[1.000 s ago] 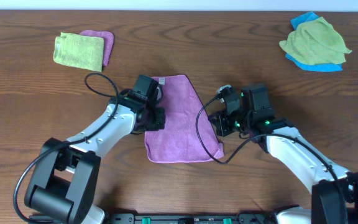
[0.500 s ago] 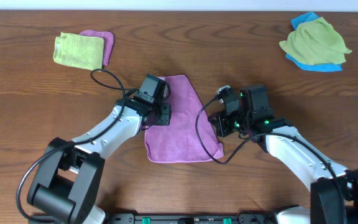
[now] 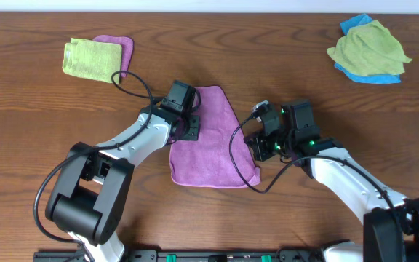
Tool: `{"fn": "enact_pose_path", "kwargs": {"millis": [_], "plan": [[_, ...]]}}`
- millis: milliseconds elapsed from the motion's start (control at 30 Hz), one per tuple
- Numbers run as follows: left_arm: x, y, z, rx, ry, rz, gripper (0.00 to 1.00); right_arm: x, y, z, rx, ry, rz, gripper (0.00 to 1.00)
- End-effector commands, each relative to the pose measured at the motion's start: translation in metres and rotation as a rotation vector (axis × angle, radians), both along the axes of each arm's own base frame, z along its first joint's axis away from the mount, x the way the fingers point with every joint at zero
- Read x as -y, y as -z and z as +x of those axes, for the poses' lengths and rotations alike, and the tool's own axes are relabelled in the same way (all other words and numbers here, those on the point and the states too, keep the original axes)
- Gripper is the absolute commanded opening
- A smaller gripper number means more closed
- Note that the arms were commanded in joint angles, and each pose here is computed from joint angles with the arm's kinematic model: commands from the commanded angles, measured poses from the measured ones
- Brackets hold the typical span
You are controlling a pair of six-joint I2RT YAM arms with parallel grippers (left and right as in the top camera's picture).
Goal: Fold the cloth
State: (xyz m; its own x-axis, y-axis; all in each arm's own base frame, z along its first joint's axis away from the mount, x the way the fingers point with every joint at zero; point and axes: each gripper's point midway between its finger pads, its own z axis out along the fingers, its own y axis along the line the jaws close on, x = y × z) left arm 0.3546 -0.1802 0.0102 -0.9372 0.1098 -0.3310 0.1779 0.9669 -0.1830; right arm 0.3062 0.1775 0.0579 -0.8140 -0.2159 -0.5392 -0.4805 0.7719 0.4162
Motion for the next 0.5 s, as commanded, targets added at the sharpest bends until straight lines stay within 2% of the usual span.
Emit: {"fn": "enact_pose_path", "kwargs": {"millis": [0,467], "plan": [[-0.002,-0.004,0.007,0.017,0.008,0.016,0.06,-0.003,-0.005,0.006,0.031,-0.021,-0.006,0.01],[-0.011,0.005,-0.018,-0.085,0.013,0.063,0.06,-0.005,-0.011,0.011,0.04,-0.01,0.006,0.01]]}}
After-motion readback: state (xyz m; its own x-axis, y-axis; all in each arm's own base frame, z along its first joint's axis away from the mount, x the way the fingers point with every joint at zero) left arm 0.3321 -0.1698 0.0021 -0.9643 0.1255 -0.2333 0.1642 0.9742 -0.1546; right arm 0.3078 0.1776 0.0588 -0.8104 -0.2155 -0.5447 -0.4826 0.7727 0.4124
